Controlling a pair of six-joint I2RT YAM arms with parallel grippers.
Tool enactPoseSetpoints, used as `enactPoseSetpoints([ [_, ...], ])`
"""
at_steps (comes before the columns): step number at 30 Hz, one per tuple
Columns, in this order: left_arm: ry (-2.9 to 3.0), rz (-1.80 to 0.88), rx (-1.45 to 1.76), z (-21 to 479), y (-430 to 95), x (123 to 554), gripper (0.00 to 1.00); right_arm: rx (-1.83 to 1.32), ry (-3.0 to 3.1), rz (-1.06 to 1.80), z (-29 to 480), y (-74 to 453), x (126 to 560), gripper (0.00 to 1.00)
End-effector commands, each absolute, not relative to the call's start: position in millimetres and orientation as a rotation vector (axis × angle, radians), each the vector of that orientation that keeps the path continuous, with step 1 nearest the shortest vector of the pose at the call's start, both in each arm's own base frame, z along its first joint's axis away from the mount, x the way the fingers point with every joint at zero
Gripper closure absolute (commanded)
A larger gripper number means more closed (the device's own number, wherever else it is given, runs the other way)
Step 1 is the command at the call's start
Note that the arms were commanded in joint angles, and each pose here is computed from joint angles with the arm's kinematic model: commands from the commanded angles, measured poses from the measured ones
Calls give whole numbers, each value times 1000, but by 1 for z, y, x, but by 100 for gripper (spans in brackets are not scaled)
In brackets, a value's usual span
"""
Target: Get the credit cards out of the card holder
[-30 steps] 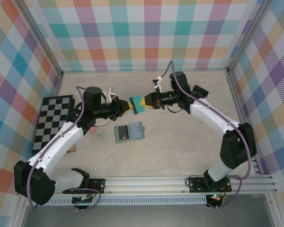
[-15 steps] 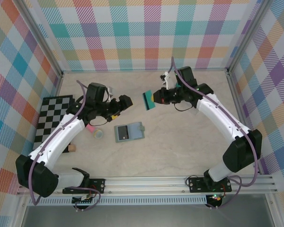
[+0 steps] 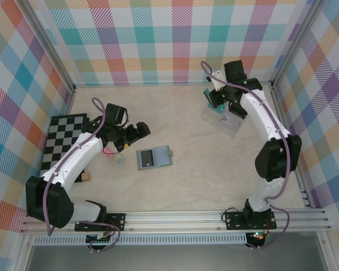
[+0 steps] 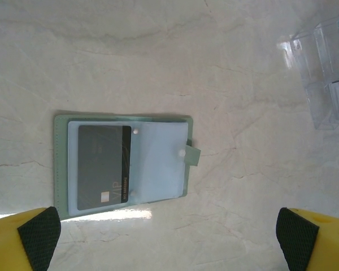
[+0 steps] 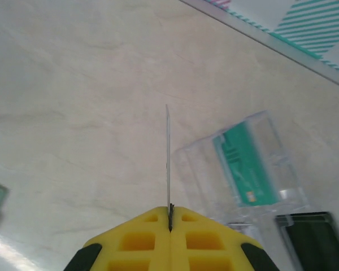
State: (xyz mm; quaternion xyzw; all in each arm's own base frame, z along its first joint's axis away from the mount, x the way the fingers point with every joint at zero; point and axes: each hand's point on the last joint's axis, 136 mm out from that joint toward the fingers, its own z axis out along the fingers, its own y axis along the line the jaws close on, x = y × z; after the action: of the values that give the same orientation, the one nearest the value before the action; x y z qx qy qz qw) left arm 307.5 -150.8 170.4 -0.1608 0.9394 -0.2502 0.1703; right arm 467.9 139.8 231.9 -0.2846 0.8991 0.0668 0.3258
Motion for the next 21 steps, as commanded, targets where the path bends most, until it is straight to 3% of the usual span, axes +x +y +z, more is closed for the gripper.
enactPoseSetpoints([
  [1, 2683, -743, -434, 169, -154, 321, 0, -958, 2348, 37, 217, 121, 487, 100],
  [7, 2683, -711, -420, 173, -151, 332, 0, -994, 2391, 11, 196, 107, 520, 100],
  [13, 2695, -694, -443, 169, -146, 331, 0, -1051, 2392, 120, 183, 112, 515, 100],
  [21, 2694, -719, -477, 165, -148, 332, 0, -1064, 2452, 6, 152, 92, 526, 100],
])
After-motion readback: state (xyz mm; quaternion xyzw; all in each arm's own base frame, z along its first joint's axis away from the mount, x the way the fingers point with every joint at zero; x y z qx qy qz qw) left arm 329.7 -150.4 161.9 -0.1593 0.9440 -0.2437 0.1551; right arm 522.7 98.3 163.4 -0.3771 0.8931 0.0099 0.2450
